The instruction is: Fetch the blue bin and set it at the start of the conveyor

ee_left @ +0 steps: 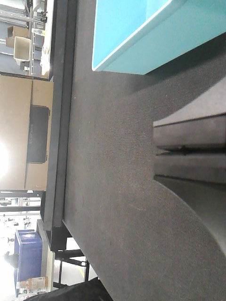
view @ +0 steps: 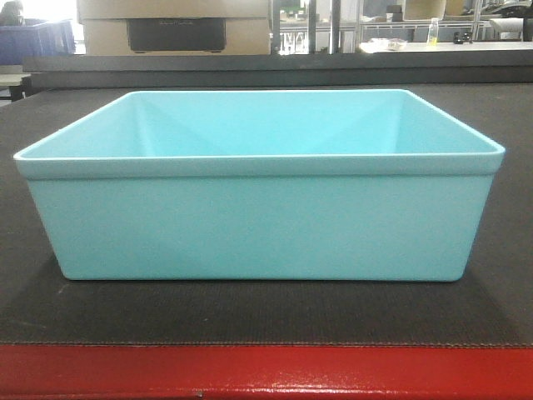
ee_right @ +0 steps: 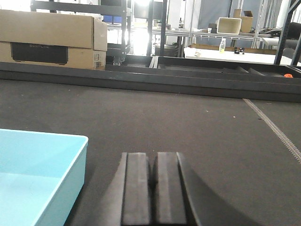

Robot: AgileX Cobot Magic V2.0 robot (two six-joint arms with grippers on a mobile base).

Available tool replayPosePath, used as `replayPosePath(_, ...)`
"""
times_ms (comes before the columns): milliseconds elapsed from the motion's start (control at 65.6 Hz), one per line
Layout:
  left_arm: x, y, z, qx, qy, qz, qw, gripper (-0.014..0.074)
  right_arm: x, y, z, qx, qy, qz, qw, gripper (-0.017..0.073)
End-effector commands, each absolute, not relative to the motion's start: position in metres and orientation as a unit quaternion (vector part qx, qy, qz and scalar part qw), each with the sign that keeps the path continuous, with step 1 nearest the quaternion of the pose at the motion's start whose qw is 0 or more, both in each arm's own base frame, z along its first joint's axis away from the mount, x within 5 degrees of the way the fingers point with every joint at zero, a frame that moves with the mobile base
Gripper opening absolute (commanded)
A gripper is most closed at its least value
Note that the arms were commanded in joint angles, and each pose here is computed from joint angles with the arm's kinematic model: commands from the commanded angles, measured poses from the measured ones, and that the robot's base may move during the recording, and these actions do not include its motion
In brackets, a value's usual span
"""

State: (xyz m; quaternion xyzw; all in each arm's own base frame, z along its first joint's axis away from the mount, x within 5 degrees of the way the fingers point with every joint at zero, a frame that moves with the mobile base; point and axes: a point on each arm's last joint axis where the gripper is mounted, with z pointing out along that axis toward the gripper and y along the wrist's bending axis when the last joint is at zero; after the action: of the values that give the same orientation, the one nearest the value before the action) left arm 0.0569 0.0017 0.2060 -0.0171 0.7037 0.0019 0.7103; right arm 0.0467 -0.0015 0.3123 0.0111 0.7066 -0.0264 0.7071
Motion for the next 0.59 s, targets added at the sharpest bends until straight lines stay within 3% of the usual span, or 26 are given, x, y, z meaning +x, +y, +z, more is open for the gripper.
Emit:
replayPosePath(0,0.056,0.002,0.208,-0.018,0.695,0.001,0.719,-0.0111,0.046,-0.002,0.314,0.007,0.699,-0.034,0.714,-0.0162)
replayPosePath(381,0.056,0.002,0.208,-0.018,0.695,0.001,0.719,-0.0111,0.047,-0.003,0.313,0.022,0.693,-0.035,0.719,-0.0162)
replayPosePath(579,0.056,0.002,0.208,-0.018,0.695,0.001,0.719,-0.0111,0.055,-0.007,0.278,0.053,0.68,-0.039,0.73,-0.0162)
